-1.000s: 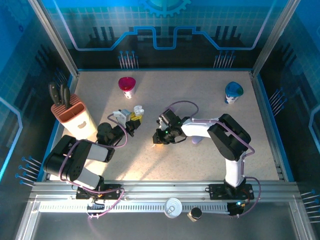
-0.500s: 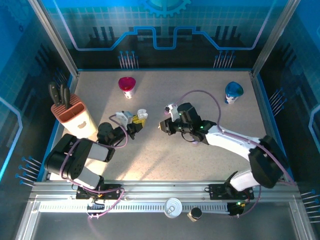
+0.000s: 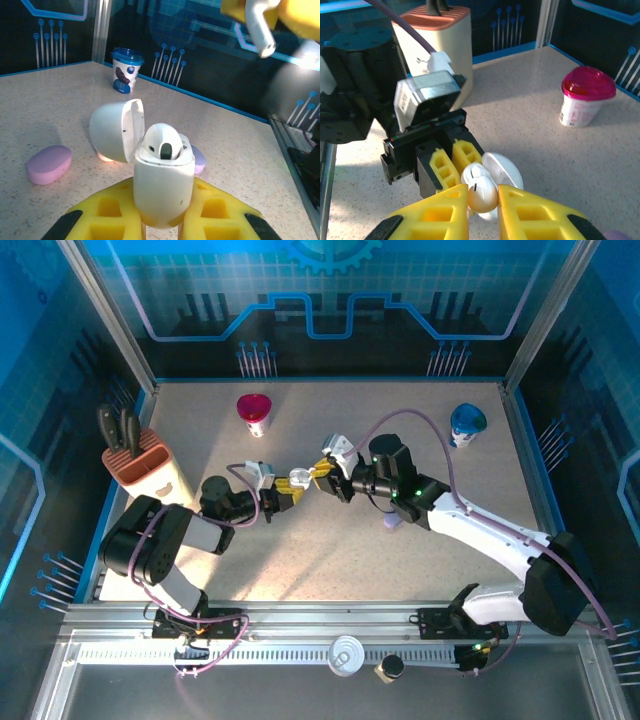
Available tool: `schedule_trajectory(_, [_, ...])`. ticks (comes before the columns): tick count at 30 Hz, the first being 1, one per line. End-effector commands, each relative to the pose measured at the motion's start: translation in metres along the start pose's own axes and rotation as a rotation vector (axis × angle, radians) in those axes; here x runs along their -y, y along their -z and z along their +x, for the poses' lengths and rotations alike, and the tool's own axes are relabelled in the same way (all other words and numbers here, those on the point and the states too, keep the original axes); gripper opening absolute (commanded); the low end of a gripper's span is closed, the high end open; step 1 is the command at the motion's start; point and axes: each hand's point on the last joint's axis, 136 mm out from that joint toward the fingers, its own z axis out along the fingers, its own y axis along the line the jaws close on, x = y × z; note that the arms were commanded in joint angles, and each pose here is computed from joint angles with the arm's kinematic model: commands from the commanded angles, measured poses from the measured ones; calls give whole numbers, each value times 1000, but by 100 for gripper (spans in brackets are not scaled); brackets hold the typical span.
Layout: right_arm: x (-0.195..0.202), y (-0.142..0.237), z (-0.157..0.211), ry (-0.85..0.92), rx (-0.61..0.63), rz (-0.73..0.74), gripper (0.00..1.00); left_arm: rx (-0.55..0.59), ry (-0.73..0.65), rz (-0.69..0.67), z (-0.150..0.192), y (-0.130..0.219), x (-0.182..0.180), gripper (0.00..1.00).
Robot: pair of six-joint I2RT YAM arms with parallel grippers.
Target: Insert the wireless bluetooth earbuds into the charging case
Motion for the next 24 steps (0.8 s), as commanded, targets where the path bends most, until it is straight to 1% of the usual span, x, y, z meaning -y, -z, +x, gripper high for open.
schedule_trajectory(1, [-15, 1, -16, 108, 29, -71, 19, 2, -6, 86, -6, -3, 11, 6])
schedule_trajectory(9, [-15, -9, -7, 132, -2, -99, 18, -6, -3, 152, -9, -7, 23, 6])
schedule_trajectory(24, [-8, -17, 18, 99, -65, -96, 18, 7, -21, 155, -15, -6, 26, 7])
